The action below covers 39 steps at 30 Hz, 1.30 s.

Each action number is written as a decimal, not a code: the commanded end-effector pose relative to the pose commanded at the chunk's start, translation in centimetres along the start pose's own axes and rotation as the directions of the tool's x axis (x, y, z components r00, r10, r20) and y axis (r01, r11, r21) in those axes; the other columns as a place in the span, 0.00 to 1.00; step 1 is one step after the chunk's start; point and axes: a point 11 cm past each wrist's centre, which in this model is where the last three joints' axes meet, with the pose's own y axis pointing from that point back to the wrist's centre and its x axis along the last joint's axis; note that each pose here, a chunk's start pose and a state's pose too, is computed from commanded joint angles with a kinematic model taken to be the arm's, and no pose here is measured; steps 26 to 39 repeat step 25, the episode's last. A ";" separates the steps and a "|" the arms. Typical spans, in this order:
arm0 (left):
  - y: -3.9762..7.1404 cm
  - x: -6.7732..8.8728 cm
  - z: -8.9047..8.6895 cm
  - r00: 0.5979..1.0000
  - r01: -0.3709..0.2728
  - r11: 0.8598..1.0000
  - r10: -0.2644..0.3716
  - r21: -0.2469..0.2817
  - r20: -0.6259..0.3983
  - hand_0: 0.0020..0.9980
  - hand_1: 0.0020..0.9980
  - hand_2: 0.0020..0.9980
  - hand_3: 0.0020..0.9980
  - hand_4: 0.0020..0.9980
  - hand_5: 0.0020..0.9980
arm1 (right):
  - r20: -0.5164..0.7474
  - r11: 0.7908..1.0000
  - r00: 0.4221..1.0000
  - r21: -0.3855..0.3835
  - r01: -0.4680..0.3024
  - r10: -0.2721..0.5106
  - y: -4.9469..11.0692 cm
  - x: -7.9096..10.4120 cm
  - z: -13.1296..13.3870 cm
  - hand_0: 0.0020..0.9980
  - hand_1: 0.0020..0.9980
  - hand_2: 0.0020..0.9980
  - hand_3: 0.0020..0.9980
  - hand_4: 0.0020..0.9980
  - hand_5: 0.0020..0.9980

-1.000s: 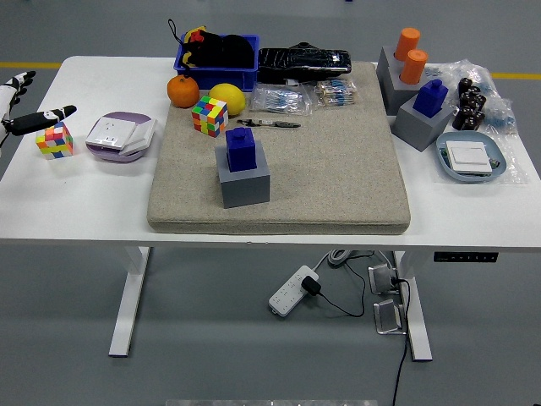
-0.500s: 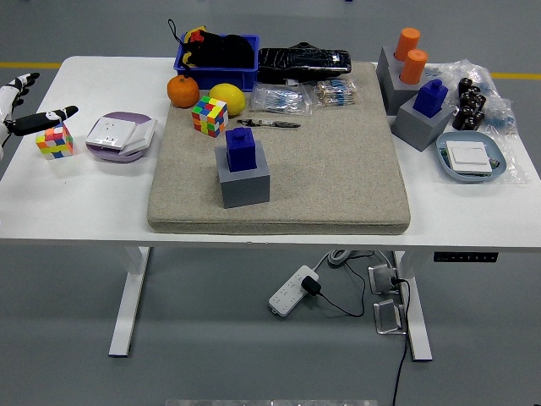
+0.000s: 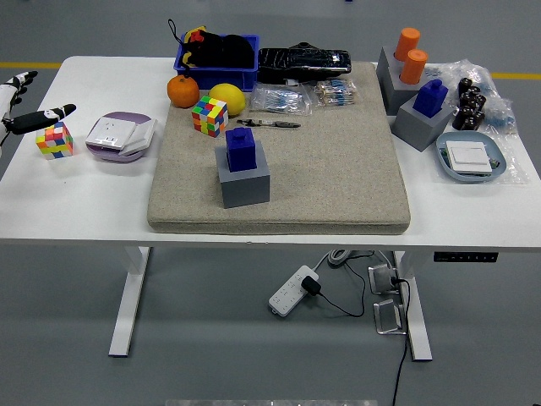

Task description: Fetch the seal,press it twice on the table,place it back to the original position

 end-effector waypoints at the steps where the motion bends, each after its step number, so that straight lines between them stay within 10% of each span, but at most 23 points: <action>1: 0.0 0.0 0.0 1.000 0.000 1.000 0.000 -0.001 0.000 0.94 0.99 1.00 0.96 0.94 0.43 | 0.001 1.000 1.000 0.000 0.000 0.000 0.0 0.0 0.0 0.83 0.73 0.70 0.71 0.74 0.51; 39: 0.0 -0.5 0.0 1.000 0.012 1.000 -0.012 0.004 -0.001 0.94 0.99 1.00 0.96 0.93 0.43 | 0.005 1.000 1.000 -0.002 0.003 -0.003 0.0 -0.2 0.3 0.83 0.73 0.70 0.71 0.74 0.51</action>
